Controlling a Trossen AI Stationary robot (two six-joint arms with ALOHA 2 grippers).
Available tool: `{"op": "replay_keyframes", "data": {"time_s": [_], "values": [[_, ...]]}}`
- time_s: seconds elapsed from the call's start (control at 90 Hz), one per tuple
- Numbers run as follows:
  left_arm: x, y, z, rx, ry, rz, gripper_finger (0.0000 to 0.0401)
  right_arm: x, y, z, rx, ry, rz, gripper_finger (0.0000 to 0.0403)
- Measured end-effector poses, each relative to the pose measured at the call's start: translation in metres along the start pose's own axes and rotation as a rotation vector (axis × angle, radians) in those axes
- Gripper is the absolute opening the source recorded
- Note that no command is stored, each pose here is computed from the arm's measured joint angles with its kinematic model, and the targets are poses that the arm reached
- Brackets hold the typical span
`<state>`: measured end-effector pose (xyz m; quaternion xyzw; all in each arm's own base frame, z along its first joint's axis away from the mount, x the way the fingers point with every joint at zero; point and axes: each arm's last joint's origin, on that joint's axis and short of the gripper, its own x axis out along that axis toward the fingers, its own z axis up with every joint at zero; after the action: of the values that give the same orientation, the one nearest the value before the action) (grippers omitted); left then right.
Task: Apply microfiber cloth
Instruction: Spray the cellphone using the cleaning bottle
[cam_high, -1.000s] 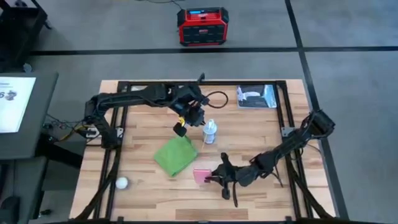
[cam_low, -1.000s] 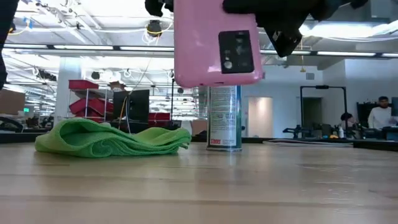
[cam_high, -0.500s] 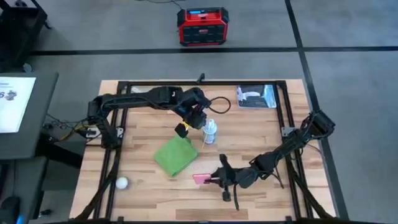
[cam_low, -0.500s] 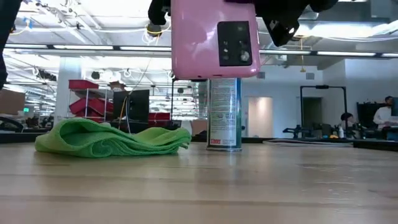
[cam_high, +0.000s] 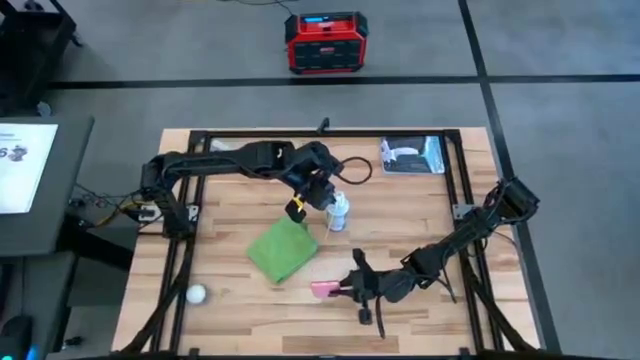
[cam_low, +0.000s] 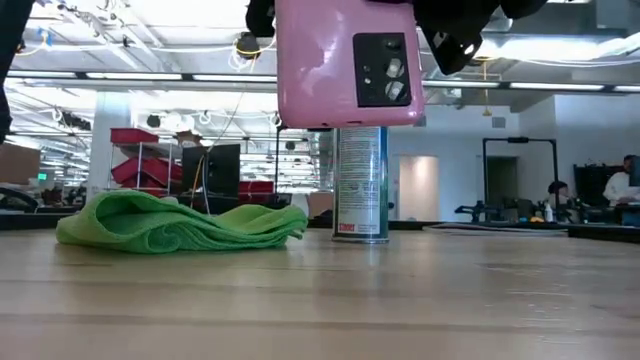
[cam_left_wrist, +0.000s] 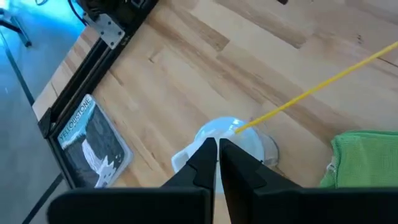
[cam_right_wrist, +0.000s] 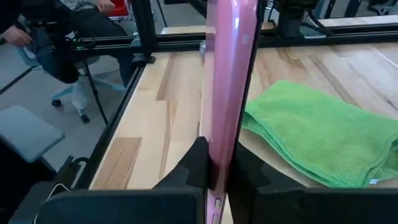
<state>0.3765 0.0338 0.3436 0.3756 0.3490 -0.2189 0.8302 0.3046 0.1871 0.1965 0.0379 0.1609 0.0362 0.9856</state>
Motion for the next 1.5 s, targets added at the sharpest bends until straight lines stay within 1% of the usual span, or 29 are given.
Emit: {"op": "replay_keyframes", "data": {"time_s": [0.144, 0.3, 0.467, 0.533, 0.644, 0.878, 1.256, 1.5], "values": [[0.001, -0.001, 0.003, 0.008, -0.010, 0.003, 0.0000, 0.000, 0.001, 0.000, 0.000, 0.000, 0.002, 0.0014], [0.013, -0.002, 0.000, -0.009, 0.011, -0.027, 0.0000, -0.001, 0.002, -0.001, -0.002, 0.001, 0.008, 0.0014], [0.023, -0.001, -0.001, -0.013, 0.011, -0.037, 0.0000, -0.002, 0.005, -0.001, -0.002, 0.001, 0.015, 0.0014], [0.025, 0.000, 0.000, -0.011, 0.005, -0.024, 0.0000, -0.002, 0.005, -0.001, -0.002, 0.001, 0.015, 0.0014], [0.023, 0.001, 0.001, -0.009, 0.026, -0.006, 0.0000, -0.002, 0.005, -0.001, -0.003, 0.004, 0.014, 0.0014], [0.020, 0.001, 0.001, -0.026, 0.045, -0.010, 0.0000, -0.002, 0.004, -0.002, -0.006, 0.008, 0.012, 0.0014], [0.023, -0.006, 0.001, -0.059, 0.062, -0.084, 0.0000, -0.002, 0.005, -0.001, -0.002, 0.000, 0.013, 0.0014], [0.023, -0.005, 0.002, -0.057, 0.053, -0.072, 0.0000, -0.003, 0.007, -0.001, -0.002, -0.006, 0.019, 0.0014]]}}
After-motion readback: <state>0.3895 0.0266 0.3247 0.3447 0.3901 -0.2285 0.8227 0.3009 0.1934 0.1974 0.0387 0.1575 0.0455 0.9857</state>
